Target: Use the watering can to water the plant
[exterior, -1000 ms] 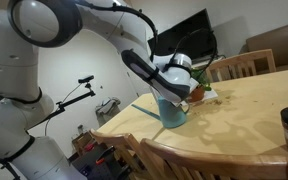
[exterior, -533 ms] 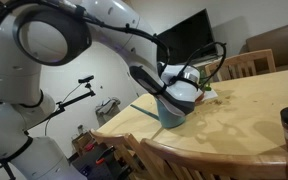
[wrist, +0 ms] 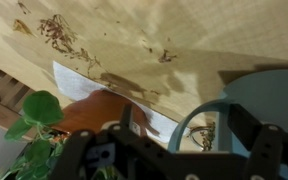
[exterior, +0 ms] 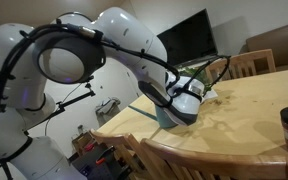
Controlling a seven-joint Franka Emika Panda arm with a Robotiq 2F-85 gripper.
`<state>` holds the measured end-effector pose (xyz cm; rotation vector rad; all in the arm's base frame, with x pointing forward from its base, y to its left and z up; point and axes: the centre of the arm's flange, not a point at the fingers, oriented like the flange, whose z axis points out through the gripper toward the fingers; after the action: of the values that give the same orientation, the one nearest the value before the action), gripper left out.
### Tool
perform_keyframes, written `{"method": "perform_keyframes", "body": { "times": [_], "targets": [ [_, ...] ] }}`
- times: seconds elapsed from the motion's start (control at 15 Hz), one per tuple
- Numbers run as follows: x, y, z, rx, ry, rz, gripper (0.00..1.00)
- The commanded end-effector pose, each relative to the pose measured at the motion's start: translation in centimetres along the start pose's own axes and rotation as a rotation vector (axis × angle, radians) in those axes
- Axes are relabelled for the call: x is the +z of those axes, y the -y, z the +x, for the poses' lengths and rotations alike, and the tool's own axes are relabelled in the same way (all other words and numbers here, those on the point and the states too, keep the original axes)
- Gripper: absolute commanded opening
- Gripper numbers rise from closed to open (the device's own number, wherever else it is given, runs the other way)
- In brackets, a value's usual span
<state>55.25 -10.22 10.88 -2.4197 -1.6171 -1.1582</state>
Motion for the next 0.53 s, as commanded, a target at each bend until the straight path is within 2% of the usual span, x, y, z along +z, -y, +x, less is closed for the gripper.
{"method": "perform_keyframes", "body": {
  "times": [0.0,0.2,0.47],
  "targets": [
    [0.77,-0.69,-0.04,-0.007,-0.032,-0.007,0.66],
    [1.01,-0.67,-0.15,0.004,-0.029,-0.007,0.41],
    [1.37,-0.78,-0.02,0.003,-0.038,-0.014,0.12]
  ]
}}
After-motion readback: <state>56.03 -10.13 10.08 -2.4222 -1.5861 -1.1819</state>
